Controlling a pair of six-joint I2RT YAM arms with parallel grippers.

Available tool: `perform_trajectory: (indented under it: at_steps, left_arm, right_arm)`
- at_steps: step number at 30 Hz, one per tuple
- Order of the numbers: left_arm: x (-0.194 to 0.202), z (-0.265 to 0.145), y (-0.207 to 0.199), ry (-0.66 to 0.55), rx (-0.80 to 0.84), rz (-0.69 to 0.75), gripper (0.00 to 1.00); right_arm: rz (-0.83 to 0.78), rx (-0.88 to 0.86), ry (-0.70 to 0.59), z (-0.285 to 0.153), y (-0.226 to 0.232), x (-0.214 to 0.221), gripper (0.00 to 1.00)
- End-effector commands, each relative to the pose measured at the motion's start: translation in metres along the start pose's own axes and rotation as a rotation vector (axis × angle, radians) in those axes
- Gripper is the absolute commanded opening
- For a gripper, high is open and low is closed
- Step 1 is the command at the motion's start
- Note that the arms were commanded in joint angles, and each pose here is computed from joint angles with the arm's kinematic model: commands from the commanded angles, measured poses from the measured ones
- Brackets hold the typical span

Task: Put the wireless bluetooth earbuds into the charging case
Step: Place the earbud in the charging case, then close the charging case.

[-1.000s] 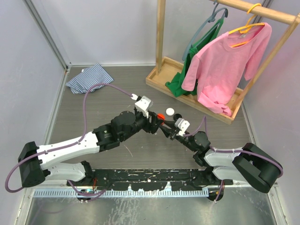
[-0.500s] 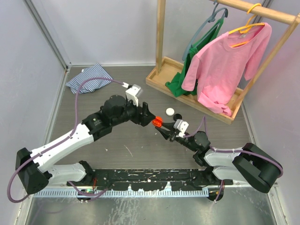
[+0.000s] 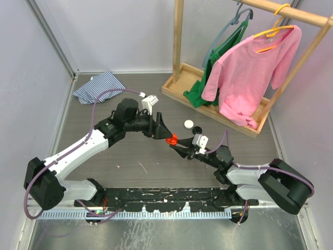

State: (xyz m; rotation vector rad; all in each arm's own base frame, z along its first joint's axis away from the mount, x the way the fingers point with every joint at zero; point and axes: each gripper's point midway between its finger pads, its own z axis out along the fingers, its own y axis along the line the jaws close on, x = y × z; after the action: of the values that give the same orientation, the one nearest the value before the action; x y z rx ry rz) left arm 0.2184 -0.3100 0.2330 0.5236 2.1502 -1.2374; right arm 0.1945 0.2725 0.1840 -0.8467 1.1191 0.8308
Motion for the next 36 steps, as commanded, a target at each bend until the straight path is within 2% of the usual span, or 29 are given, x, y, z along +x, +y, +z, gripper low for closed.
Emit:
perform_trajectory:
  at_steps: [1,14,22,36]
  left_arm:
    - [-0.012,-0.003,-0.023,0.002,0.099,-0.006,0.68]
    - [0.005,0.01,-0.025,0.083,0.188,-0.065,0.57]
    - [0.001,0.005,-0.037,0.064,0.25,-0.046,0.51]
    - [-0.001,-0.015,-0.058,0.045,0.324,0.016,0.49]
  right_arm:
    - [-0.023,-0.042,-0.132,0.01,0.004,-0.038,0.01]
    - [0.003,-0.093,-0.161,0.012,0.012,-0.045,0.01]
    - [0.015,-0.117,-0.147,0.014,0.016,-0.041,0.01]
    - [0.043,-0.128,-0.119,0.018,0.016,-0.033,0.01]
